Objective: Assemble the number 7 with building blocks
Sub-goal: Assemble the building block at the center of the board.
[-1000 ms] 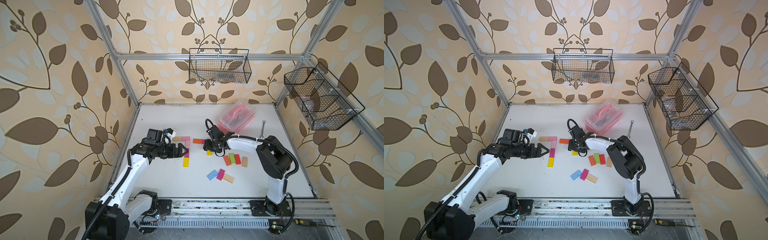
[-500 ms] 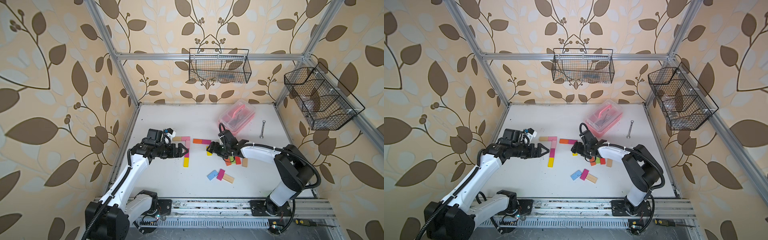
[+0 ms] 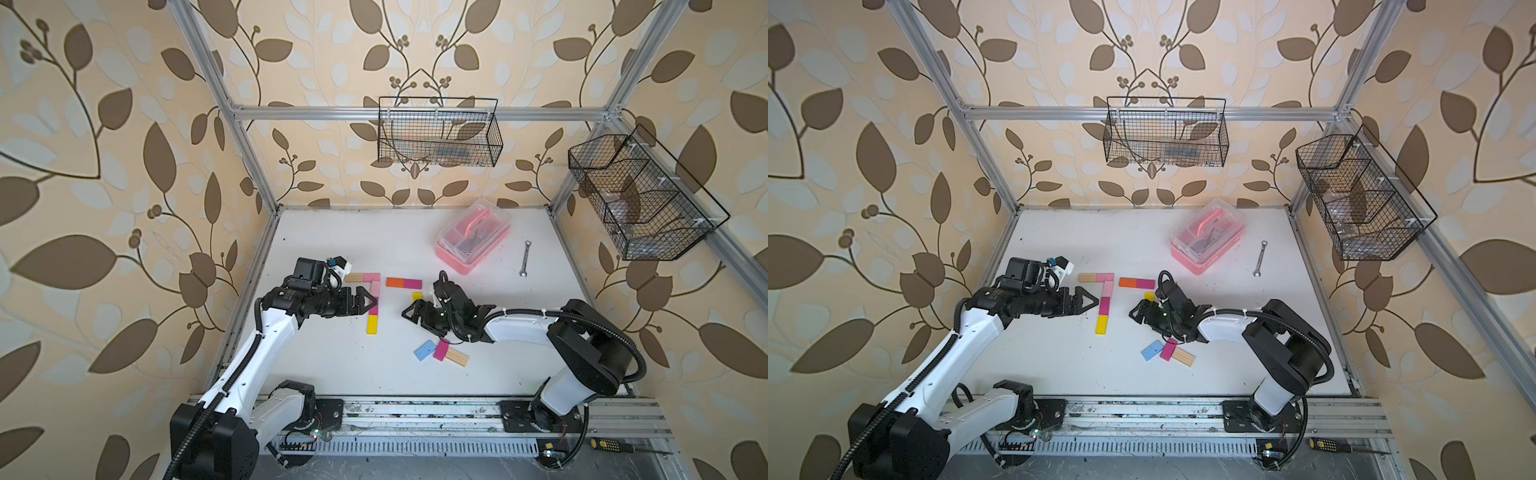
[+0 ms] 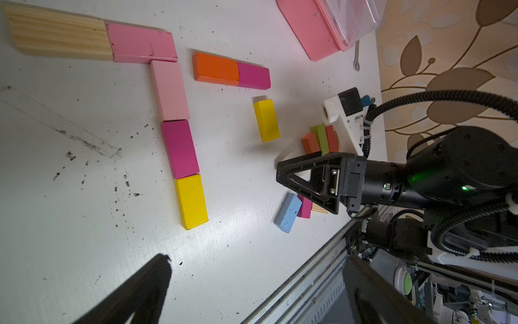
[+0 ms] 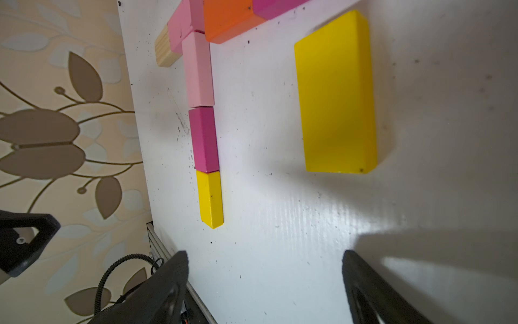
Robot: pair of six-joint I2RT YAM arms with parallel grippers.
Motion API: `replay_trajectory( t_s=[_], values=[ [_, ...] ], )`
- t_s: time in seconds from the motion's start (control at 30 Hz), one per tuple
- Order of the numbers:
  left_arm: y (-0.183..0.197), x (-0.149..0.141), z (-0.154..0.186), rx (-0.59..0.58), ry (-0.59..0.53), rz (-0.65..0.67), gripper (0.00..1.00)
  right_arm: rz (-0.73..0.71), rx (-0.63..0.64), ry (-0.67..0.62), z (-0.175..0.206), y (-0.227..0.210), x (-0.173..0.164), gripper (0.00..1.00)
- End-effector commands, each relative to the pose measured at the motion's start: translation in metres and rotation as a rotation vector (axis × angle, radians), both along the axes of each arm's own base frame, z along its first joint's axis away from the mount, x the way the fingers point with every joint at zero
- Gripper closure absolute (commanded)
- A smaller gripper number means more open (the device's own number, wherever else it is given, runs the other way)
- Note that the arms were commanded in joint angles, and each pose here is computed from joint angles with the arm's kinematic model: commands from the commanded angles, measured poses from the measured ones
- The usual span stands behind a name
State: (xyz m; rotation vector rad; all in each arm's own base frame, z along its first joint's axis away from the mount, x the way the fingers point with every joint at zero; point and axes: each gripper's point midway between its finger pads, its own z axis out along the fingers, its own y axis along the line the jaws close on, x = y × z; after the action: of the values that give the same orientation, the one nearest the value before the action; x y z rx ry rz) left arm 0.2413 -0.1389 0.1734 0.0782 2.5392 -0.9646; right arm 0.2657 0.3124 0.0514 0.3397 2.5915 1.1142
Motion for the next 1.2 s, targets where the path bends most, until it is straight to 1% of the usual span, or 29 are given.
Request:
replay_trajectory(
  t_s=[0.0, 0.27, 0.6, 0.83, 1.17],
  values=[
    [0.0, 0.0, 0.008, -0.013, -0.046, -0.014, 0.01, -0.077, 0.087, -0.049, 0.02, 0.005, 0.01, 0.13],
    [0.001, -0.001, 0.012, -0.008, -0.067, -0.01, 0.01, -0.183, 0.141, -0.053, 0.021, -0.009, 0.009, 0.13],
    [0.0, -0.002, 0.014, -0.014, -0.074, -0.016, 0.01, -0.205, 0.13, -0.041, 0.015, -0.008, 0.011, 0.13],
    [0.0, -0.001, 0.014, -0.012, -0.074, -0.015, 0.01, -0.236, 0.108, -0.027, 0.002, -0.018, 0.019, 0.13],
    [0.0, -0.001, 0.012, -0.011, -0.066, -0.016, 0.01, -0.254, 0.132, 0.012, -0.015, -0.006, 0.025, 0.13]
  ],
)
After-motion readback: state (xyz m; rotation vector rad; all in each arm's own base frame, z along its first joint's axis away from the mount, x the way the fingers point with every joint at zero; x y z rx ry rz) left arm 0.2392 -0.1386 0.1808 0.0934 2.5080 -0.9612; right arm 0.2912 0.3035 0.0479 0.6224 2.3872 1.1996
